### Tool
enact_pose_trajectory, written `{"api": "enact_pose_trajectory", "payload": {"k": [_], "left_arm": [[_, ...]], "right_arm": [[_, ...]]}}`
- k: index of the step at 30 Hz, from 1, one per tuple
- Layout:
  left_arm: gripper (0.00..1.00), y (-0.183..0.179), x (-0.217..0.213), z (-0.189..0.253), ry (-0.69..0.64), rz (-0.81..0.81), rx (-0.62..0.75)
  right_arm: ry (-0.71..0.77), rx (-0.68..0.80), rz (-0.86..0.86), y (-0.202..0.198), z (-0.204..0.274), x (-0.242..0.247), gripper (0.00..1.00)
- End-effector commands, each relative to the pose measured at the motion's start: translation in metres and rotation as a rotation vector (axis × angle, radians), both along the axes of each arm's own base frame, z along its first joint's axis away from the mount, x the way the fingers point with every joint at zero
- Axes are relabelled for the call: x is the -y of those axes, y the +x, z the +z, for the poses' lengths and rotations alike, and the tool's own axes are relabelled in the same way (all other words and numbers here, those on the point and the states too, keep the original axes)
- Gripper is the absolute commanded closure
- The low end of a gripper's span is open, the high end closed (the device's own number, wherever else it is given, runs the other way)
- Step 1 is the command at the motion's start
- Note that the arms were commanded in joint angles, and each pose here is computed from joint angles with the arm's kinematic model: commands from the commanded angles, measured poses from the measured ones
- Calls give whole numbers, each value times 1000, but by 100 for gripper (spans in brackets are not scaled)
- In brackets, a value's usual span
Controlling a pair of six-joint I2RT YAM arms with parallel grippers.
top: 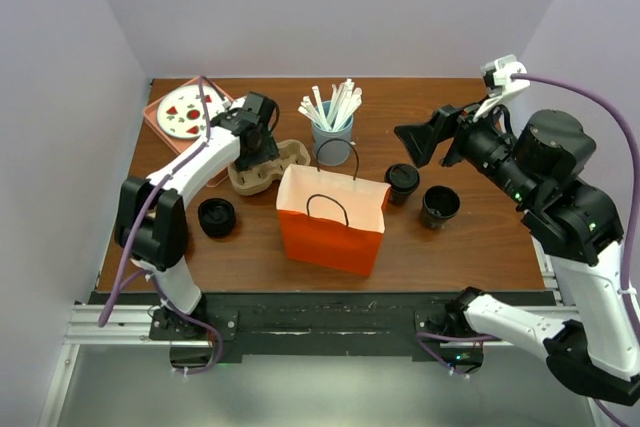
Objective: Pack the takeout coffee
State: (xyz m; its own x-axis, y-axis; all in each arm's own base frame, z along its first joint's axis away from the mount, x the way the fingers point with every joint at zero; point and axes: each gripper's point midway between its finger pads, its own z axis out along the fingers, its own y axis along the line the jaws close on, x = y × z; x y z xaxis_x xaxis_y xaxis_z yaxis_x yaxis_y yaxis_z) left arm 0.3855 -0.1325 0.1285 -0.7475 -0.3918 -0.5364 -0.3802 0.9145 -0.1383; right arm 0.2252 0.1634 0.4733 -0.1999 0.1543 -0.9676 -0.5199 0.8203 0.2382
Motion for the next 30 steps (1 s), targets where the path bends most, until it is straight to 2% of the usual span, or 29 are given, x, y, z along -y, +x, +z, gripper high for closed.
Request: {"api": "enact_pose_trajectory", "payload": {"k": [1,10,30], "left_arm": [[36,23,7,1,-27,39,55],[38,43,18,-21,-14,29,17],[57,42,16,-28,2,36,-18]], "right_arm": [[-7,-9,-55,9,-1,5,13],[-33,-40,-33,14,-15,-3,13],[-80,-49,-15,26,-29,-12,13]]}}
